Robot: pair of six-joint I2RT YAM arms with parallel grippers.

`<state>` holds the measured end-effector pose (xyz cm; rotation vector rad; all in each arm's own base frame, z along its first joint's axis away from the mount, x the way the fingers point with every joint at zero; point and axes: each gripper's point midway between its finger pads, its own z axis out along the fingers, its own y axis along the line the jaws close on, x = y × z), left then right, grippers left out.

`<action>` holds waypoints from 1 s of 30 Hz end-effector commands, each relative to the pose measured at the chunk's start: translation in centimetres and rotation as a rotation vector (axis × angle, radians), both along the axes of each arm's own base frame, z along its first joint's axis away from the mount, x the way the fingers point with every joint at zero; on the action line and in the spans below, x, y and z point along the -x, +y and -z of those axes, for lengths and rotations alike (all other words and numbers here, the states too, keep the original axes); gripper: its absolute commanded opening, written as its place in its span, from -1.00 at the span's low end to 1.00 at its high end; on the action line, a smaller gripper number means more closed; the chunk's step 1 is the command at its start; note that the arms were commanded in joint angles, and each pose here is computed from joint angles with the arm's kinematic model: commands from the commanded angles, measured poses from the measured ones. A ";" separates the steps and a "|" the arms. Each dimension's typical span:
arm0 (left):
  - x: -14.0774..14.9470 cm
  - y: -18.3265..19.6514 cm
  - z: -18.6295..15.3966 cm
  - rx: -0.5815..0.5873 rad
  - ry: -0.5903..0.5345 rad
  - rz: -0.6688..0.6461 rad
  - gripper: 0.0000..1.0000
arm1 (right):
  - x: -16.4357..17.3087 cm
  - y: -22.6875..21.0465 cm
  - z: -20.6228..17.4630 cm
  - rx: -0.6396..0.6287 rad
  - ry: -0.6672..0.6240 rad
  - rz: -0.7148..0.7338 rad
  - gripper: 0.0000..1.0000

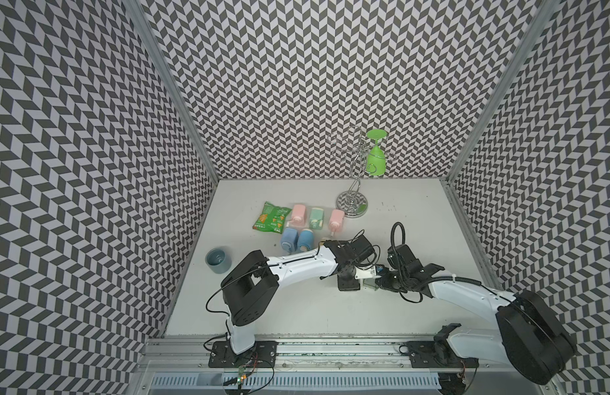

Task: Put the tray back into the pencil sharpener
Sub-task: Close the container of the pencil sharpener.

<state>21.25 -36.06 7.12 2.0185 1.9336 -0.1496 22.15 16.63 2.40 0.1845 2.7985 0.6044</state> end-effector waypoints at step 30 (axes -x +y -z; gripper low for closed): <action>-0.3 -0.4 0.0 0.012 -0.029 0.032 0.24 | -0.6 5.1 -3.0 -0.233 -0.085 -0.099 -0.64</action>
